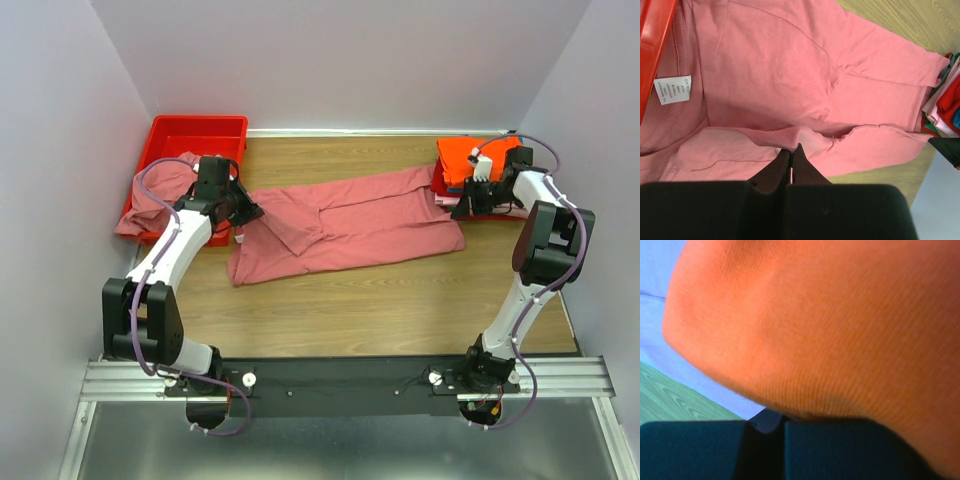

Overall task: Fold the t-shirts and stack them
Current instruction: Fold the tshirt

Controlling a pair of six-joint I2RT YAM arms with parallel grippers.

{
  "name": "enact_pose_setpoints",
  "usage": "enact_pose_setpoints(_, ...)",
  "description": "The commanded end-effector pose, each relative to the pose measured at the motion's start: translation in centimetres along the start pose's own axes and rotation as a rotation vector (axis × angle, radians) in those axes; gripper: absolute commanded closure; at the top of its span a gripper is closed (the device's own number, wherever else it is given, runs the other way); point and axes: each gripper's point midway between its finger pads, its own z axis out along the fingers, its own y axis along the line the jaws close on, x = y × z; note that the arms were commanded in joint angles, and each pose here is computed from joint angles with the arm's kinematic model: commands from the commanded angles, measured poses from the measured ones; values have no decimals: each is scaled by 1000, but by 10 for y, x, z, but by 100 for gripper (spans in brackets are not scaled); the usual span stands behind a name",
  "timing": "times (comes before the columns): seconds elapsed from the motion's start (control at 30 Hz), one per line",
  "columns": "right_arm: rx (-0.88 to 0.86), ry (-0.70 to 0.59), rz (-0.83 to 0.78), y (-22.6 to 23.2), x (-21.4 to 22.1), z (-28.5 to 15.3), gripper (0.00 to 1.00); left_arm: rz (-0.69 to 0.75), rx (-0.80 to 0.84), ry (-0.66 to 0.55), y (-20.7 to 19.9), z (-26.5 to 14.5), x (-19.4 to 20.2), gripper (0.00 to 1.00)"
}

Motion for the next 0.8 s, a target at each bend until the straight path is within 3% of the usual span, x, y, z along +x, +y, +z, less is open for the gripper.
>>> enact_pose_setpoints(0.0,29,0,7,-6,2,3,96,27,24,-14,-9,0,-11,100)
enact_pose_setpoints(0.33,38,0,6,-7,3,2,95,38,0,-18,-10,10,-21,100)
enact_pose_setpoints(0.47,39,-3,1,-5,4,0,86,38,-21,-11,-7,19,-23,100)
enact_pose_setpoints(0.6,49,-25,-28,2,-2,-11,70,24,-58,14,-2,32,-24,99)
enact_pose_setpoints(0.67,56,-42,-47,9,-4,-20,66,32,-54,18,-7,35,-27,94)
enact_pose_setpoints(0.7,55,-45,-58,11,-3,-22,61,34,-68,34,-3,40,-25,88)
enact_pose_setpoints(0.73,55,-50,-67,14,-3,-25,57,34,-75,30,-5,40,-29,72)
enact_pose_setpoints(0.77,59,-61,-79,19,-2,-31,54,34,-92,34,-2,44,-29,67)
